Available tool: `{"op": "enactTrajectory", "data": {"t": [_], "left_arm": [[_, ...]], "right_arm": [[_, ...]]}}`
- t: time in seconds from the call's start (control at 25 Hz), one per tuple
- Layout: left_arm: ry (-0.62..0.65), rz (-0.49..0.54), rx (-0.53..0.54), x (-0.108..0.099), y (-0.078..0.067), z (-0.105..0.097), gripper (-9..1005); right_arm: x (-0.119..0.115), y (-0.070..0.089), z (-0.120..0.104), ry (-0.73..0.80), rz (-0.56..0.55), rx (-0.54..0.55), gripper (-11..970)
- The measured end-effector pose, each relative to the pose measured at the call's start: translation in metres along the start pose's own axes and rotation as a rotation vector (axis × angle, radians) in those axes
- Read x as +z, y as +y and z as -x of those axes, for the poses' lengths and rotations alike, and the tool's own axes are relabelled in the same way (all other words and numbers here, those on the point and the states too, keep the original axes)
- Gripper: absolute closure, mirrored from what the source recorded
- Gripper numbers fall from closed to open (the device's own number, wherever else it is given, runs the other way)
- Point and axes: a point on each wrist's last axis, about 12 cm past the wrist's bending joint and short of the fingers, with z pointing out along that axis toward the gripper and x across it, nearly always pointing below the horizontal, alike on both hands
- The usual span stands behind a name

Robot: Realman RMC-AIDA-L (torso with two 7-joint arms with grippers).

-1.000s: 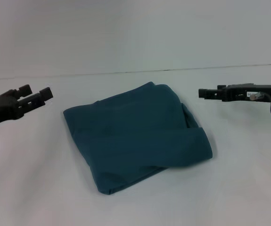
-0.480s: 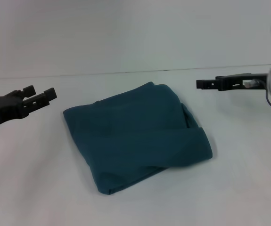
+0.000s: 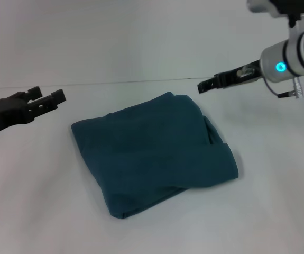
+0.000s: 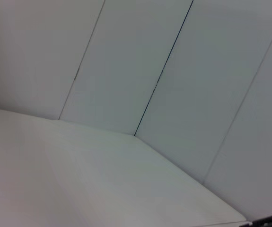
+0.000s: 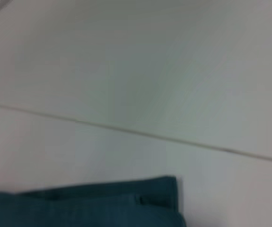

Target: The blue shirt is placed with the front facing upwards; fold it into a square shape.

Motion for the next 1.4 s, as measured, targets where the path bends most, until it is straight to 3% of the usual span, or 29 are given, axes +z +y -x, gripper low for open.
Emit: {"op": "enactTrajectory", "data": {"t": [0.28,1.4], "left_arm": [[0.013,-0.021,-0.003,0.003,-0.004,-0.003,119],[0.015,-0.014,-0.026,-0.005,-0.002,-0.006,120]], "right_arm": [[0.007,0.01,-0.007,0.061,0.004,0.037,158],[0.05,0.024,-0.044,-0.035,0.003,0.119,203]]}}
